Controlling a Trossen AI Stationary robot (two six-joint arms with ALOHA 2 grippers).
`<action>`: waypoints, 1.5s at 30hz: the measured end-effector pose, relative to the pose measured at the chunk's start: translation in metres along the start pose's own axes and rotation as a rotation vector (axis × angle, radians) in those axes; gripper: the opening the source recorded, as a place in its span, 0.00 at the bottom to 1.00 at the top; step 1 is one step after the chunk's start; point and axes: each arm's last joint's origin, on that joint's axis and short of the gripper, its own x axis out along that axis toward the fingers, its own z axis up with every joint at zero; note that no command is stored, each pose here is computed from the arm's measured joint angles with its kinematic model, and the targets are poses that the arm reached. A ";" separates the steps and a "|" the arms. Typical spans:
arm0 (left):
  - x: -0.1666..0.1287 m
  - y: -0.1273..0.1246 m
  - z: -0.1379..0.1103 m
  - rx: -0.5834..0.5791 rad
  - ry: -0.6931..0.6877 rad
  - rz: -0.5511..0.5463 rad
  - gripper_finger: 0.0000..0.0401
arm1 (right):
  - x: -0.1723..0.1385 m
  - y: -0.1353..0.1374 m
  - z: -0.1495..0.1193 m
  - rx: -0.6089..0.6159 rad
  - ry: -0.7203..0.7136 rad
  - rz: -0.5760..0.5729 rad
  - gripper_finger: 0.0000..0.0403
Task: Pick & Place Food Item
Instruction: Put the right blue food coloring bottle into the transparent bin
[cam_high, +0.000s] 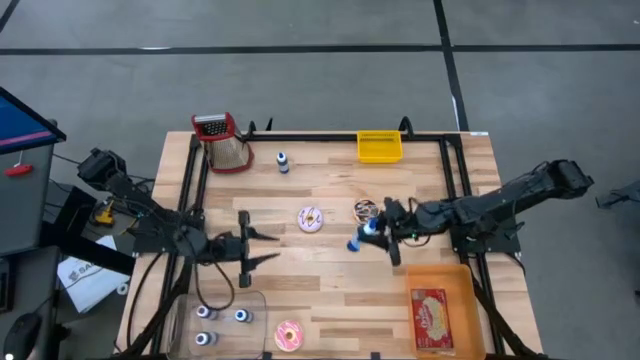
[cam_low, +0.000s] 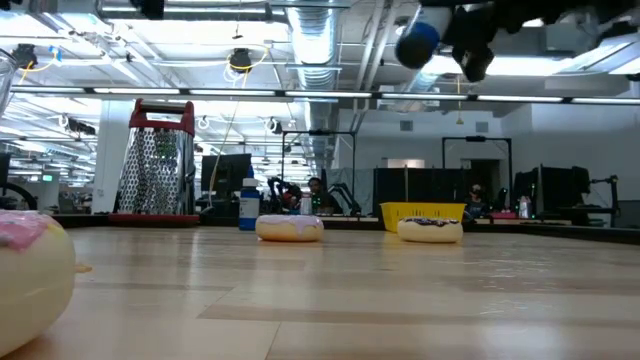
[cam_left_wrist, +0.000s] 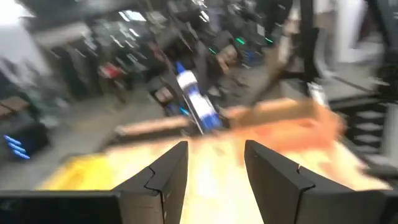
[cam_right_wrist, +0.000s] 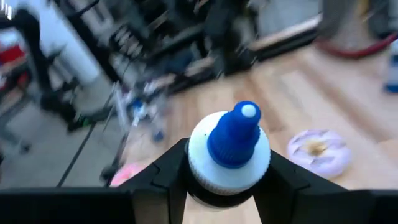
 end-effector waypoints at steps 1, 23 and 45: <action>-0.001 -0.004 -0.003 -0.022 0.022 -0.037 0.38 | 0.003 0.004 -0.001 -0.009 0.033 0.013 0.34; 0.048 -0.071 0.026 0.167 0.208 -0.039 0.38 | 0.139 0.085 0.027 -0.327 0.420 0.148 0.34; 0.077 -0.059 0.015 -0.012 0.215 -0.141 0.38 | 0.150 0.089 0.010 -0.405 0.488 0.102 0.33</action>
